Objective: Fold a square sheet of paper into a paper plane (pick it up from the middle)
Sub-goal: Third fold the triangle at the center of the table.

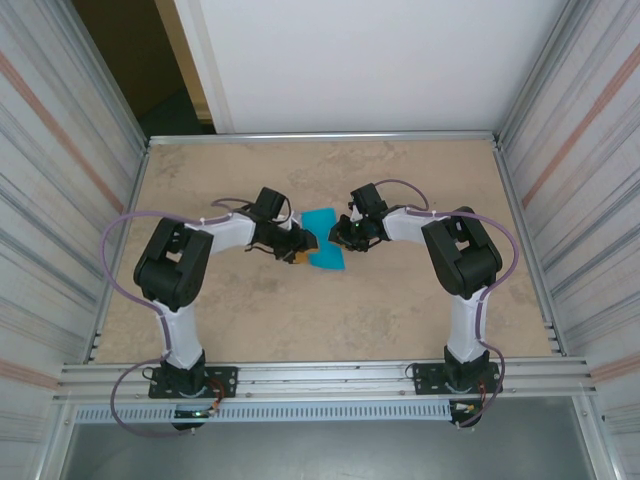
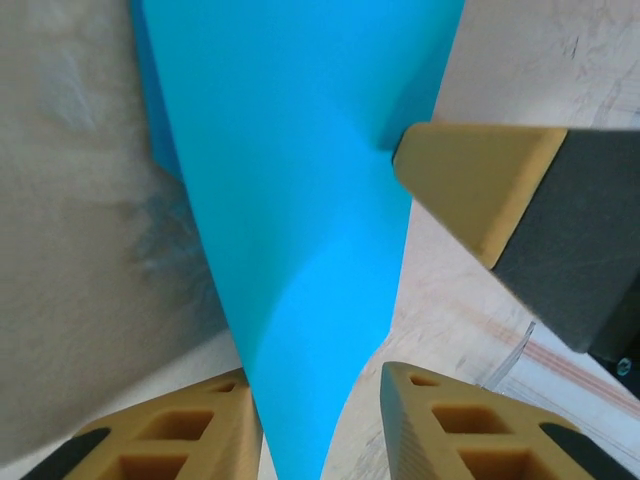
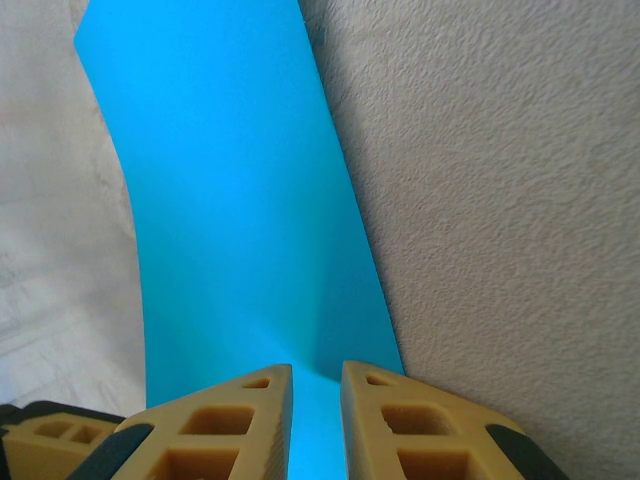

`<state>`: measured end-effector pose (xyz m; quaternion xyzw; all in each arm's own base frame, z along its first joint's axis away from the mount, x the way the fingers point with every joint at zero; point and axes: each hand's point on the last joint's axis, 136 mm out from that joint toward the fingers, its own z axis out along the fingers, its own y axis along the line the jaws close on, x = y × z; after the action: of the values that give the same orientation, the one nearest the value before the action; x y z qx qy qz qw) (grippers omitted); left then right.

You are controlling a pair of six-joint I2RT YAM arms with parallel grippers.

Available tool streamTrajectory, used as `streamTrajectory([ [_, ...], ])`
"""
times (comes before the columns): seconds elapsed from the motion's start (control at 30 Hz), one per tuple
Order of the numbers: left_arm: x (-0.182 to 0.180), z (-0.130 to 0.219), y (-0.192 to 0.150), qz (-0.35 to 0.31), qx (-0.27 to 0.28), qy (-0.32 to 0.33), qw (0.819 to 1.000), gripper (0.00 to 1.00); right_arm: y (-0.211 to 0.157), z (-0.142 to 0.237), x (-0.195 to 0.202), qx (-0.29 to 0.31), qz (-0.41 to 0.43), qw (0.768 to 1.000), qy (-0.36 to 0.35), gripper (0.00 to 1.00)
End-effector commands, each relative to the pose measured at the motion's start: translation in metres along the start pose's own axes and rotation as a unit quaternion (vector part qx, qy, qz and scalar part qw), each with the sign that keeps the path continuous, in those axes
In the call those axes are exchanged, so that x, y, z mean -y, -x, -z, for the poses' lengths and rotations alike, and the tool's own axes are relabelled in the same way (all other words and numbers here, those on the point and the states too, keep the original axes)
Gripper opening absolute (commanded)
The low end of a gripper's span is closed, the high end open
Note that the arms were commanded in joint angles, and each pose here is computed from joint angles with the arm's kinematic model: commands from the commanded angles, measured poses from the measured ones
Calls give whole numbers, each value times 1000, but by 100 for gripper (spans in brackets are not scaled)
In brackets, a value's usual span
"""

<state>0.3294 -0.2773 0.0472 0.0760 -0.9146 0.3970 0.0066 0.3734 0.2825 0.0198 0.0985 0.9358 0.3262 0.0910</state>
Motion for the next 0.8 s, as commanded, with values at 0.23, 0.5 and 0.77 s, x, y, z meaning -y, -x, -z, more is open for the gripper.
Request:
streamTrajectory([
  [0.23,-1,-6,16,17,6,-10,1000,33,-20,-14,40,-29,-34,998,-53,21],
  [0.5,0,-6,24,29,10,-29,999,28,-20,-11,38,-26,-30,998,-47,27],
  [0.77,-4,-6,27,39,9,-28,999,16,-15,-5,29,-13,-18,999,-30,31],
])
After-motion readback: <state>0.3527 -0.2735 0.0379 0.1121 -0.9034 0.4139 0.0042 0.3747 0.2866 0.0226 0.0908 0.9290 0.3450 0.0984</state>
